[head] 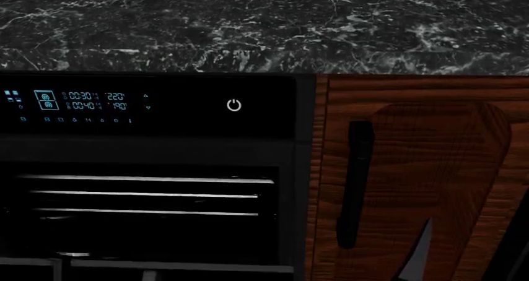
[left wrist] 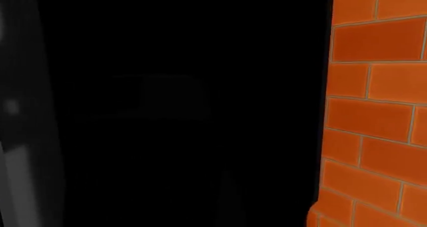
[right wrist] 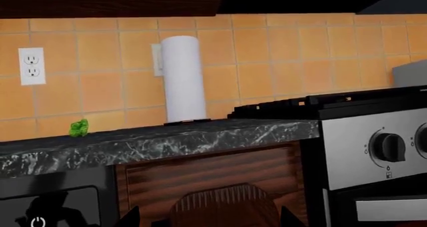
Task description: Open the dishwasher door
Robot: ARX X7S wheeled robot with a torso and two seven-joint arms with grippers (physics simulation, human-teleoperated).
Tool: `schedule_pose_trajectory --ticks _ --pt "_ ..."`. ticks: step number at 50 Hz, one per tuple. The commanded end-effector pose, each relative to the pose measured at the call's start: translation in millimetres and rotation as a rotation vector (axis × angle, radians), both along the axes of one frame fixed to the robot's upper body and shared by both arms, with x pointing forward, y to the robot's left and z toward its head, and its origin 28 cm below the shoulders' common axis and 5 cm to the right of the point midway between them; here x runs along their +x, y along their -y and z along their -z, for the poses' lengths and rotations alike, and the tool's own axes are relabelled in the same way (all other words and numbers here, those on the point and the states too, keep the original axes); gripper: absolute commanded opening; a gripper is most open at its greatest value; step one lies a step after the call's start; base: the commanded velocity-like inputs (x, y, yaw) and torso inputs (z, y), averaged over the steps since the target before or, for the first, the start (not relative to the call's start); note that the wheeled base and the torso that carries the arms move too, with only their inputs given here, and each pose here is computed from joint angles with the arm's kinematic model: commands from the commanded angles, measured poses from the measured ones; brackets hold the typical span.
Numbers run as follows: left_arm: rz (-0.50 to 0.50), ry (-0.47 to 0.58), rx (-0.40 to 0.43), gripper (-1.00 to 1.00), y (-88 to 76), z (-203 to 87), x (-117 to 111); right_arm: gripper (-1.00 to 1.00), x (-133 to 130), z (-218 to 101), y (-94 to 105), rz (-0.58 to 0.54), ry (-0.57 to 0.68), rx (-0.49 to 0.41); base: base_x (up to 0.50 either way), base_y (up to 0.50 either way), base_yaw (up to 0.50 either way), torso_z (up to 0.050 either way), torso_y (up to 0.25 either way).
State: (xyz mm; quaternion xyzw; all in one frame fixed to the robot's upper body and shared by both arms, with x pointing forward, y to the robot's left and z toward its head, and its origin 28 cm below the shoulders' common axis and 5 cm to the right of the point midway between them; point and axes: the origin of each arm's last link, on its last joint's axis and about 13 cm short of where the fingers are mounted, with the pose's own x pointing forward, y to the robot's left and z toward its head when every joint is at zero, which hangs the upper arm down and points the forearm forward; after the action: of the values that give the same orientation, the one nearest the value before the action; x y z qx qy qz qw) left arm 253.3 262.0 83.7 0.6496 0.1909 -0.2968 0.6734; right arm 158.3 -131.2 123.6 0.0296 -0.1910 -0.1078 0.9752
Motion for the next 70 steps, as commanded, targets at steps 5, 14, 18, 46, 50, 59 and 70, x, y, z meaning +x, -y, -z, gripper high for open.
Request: schedule_pose_trajectory --ticks 5,14,18,46,50,59,70 --pt "0.022 0.036 -0.037 -1.0 -0.9 -12.5 -20.6 1.0 -0.7 -0.9 -0.9 -0.003 0.005 0.001 0.0 0.0 0.0 0.002 0.002" --pt "0.015 -0.014 -0.041 -1.0 -3.5 -10.8 -31.3 1.0 -1.5 -1.5 -1.3 -0.002 0.005 -0.001 0.0 0.0 0.0 0.002 0.005" --pt "0.003 -0.046 -0.051 -1.0 -4.9 -9.6 -37.3 1.0 -1.3 -0.9 -1.2 -0.002 0.006 0.0 -0.01 0.0 0.0 0.005 0.008" --pt "-0.04 -0.256 -0.117 -1.0 -7.4 3.3 -70.9 1.0 -1.4 -0.6 -0.7 -0.003 0.008 0.003 -0.01 0.0 0.01 0.006 0.01" --pt "-0.043 -0.284 -0.122 -1.0 -8.1 6.2 -77.2 1.0 -1.3 -0.1 -0.8 -0.003 0.008 0.004 -0.01 0.01 0.01 0.008 0.01" --pt "-0.021 -0.326 -0.095 -1.0 -8.1 19.3 -93.1 1.0 -1.6 -1.4 -1.2 -0.002 0.009 0.005 -0.01 0.01 0.01 0.006 0.01" --pt "-0.015 -0.401 -0.095 -1.0 -7.3 33.4 -112.7 1.0 -2.2 -1.0 -0.3 -0.002 0.012 0.007 -0.01 0.01 0.01 0.007 0.008"
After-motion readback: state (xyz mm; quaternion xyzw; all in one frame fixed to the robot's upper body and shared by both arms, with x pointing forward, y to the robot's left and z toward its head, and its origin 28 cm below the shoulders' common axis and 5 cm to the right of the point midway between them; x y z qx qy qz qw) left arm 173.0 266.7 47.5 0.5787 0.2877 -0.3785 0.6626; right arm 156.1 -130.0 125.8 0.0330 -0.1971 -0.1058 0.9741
